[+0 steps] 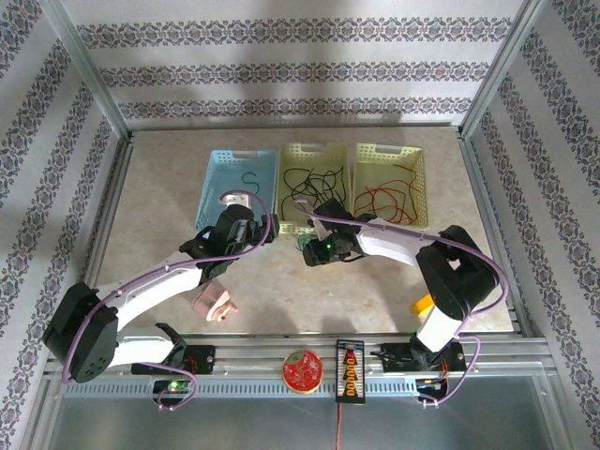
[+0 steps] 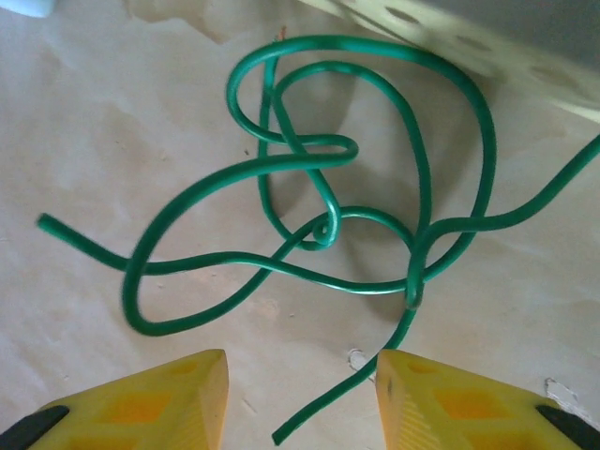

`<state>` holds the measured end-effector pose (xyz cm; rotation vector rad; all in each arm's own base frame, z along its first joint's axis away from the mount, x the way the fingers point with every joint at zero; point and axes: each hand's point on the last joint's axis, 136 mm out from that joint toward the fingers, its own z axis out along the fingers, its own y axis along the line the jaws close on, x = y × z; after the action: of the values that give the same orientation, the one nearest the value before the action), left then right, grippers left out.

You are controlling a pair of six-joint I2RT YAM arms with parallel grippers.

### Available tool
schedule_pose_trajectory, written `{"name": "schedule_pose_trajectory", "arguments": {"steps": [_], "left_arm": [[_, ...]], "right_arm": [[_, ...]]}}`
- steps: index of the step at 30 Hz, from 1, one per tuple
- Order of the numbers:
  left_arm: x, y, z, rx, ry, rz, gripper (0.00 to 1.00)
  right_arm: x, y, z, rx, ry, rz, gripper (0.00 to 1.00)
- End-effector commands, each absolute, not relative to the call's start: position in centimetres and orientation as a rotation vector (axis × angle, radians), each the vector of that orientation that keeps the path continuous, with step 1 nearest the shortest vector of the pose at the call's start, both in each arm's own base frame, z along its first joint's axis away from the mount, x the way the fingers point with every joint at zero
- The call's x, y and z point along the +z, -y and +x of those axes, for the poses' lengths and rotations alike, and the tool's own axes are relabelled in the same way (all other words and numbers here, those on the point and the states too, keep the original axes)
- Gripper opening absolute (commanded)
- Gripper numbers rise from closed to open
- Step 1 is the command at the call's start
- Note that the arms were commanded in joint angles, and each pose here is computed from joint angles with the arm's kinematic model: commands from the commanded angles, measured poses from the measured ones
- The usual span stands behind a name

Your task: Untangle the cables

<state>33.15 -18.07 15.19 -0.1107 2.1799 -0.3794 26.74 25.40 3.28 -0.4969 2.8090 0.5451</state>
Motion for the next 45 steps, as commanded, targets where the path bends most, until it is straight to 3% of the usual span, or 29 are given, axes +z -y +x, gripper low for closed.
{"name": "schedule_pose_trajectory", "arguments": {"steps": [1,5,9,12,23,32,45], "left_arm": [[16.3,17.9,33.0,-0.367,-2.156,-0.119,0.90],[16.4,17.8,32.9,-0.375,-2.150,-0.124,0.90],[16.6,18.6,32.6,-0.430,-2.142,-0.084,0.90],[16.8,20.5,32.2,-0.520,-2.145,0.008,0.91],[14.5,28.8,29.1,-0.803,-2.249,0.419,0.91],[11.0,31.4,29.5,-0.636,-2.341,0.539,0.88],[7.1,31.7,31.8,-0.215,-2.447,0.488,0.59]], "right_arm": [[2.7,-24.6,27.4,0.376,-2.797,-0.560,0.42],[2.0,-24.4,27.8,0.302,-2.797,-0.566,0.32],[2.1,-23.7,28.1,0.240,-2.778,-0.555,0.09],[3.5,-23.2,27.7,0.263,-2.744,-0.550,0.03],[10.8,-23.6,23.4,0.812,-2.532,-0.532,0.02],[10.0,-21.5,25.2,0.749,-2.575,-0.376,0.12],[10.5,-19.7,25.6,0.759,-2.555,-0.283,0.12]]}}
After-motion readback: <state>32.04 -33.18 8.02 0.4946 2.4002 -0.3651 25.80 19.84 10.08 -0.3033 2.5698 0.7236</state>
